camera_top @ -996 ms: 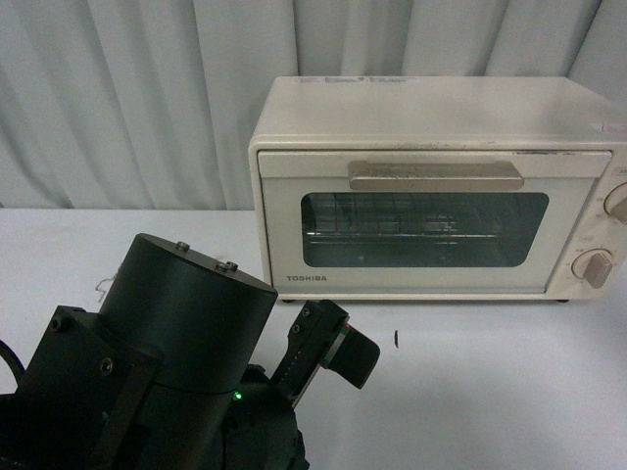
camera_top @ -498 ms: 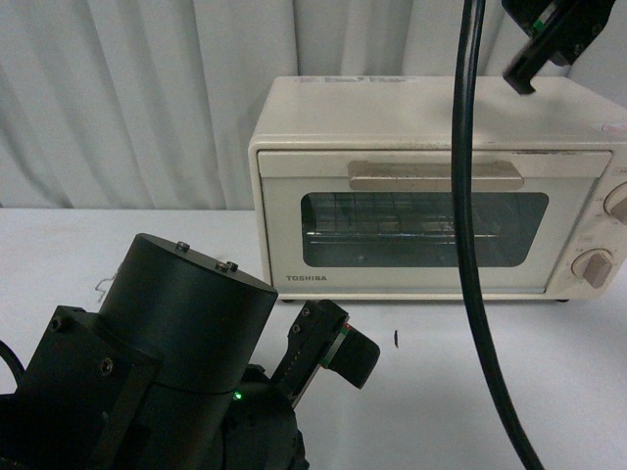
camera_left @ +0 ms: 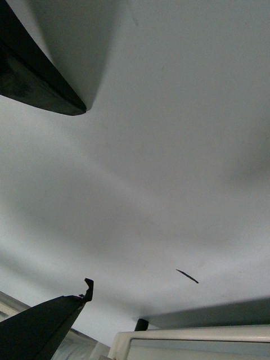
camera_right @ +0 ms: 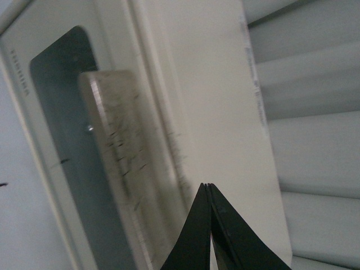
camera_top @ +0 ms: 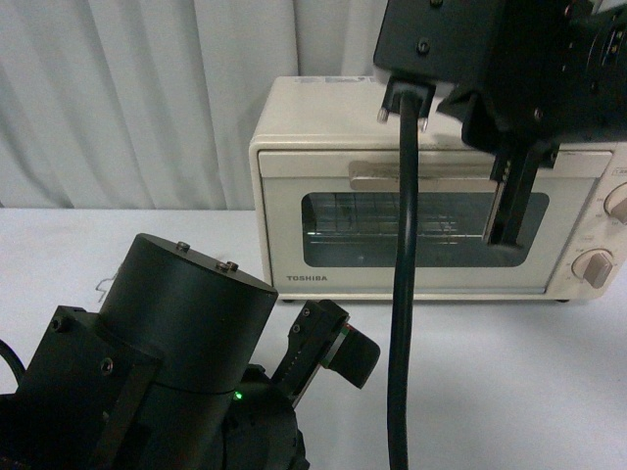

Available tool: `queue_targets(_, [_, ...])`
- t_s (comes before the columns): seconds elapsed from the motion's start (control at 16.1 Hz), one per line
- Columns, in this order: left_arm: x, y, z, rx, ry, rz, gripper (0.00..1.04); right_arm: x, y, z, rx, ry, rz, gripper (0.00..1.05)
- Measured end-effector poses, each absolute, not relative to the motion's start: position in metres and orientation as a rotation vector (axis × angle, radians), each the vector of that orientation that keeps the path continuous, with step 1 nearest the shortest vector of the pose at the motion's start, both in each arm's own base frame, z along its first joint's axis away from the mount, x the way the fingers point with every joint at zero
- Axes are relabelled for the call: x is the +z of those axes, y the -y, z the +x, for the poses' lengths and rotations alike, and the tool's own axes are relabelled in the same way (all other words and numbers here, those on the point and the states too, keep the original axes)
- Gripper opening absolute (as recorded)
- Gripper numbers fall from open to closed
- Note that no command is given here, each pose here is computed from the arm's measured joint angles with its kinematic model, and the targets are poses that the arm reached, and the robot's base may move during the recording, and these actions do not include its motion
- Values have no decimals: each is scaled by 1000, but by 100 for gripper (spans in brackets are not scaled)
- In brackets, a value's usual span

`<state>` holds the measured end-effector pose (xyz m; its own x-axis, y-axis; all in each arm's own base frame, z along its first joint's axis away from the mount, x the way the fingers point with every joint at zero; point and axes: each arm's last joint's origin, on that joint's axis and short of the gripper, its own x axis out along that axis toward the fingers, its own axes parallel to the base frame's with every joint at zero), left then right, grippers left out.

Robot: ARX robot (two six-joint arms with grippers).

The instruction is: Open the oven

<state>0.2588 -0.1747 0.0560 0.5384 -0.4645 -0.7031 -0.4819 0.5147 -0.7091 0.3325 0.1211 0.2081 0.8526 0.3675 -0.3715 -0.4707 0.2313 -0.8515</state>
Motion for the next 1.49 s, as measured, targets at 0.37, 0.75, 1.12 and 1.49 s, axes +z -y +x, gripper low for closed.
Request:
queue_targets(0.37, [56, 175, 259, 13, -1060, -1087, 98, 200, -119, 325, 629, -126, -1252, 2])
queue_targets(0.75, [56, 175, 259, 14, -1059, -1086, 98, 198, -107, 332, 614, -164, -1245, 2])
queue_targets(1.12, [56, 175, 259, 14, -1060, -1086, 98, 190, -107, 335, 634, -190, -1237, 2])
queue_targets(1.49, [56, 175, 259, 14, -1060, -1087, 98, 187, -106, 342, 642, -199, -1219, 2])
